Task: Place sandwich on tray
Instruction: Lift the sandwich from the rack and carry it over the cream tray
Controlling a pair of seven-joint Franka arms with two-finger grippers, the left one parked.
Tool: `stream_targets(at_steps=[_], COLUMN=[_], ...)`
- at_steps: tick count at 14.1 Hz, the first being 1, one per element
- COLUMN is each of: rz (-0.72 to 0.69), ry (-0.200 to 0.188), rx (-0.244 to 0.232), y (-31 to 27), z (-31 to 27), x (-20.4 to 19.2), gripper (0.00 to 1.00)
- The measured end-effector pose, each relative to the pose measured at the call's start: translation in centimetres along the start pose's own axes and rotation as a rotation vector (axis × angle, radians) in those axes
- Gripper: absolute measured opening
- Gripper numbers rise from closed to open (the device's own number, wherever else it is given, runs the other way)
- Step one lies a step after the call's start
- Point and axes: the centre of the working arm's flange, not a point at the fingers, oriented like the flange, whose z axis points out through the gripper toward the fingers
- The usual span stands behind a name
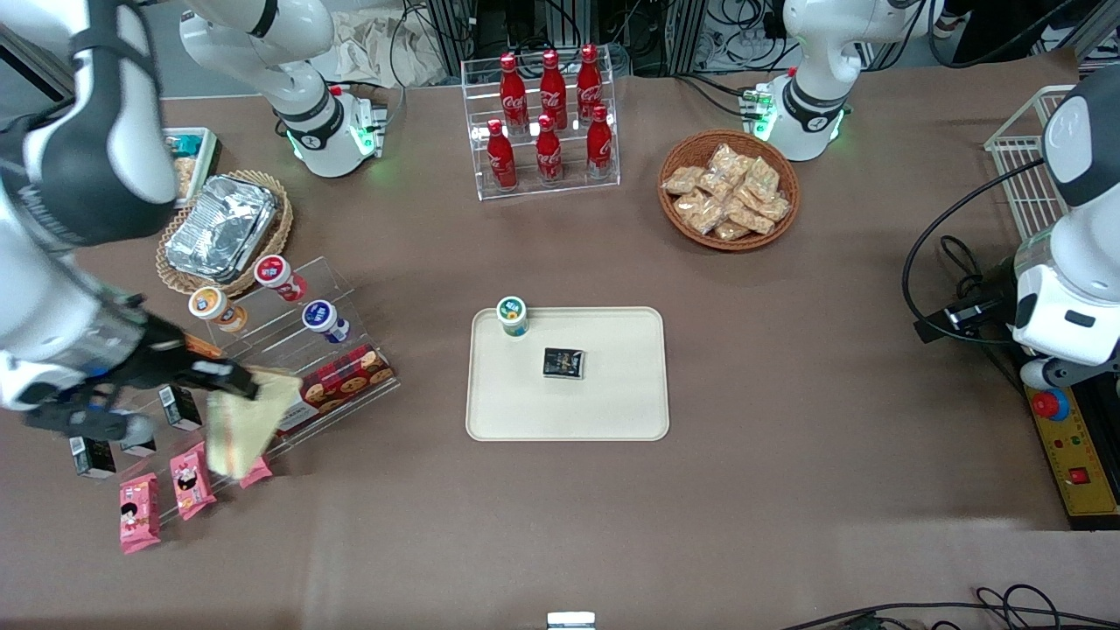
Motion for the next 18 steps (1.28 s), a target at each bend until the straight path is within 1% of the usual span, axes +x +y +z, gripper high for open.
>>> stream_targets(at_steps=[2, 3, 6, 7, 9, 13, 16, 18], rz=[-0.154, -0.233, -0.508, -0.586, -0.744, -1.037, -1.193, -1.335], ry=[0.021, 0.035, 0.091, 0.100, 0.093, 0.072, 0.040, 0.012], rx=[0.009, -0.002, -0.072, -0.088, -0.105, -0.137, -0.157, -0.197], y=[-6.1, -9.0, -16.5, -18.4, -21.3, -24.8, -26.0, -26.2], z=[1.0, 2.0, 6.5, 8.2, 11.5, 18.3, 23.0, 25.5], x=[-1.6, -2.4, -4.4, -5.0, -6.2, -7.9, -8.9, -9.3], gripper=[0.48, 0.48, 0.48, 0.48, 0.48, 0.48, 0.48, 0.48])
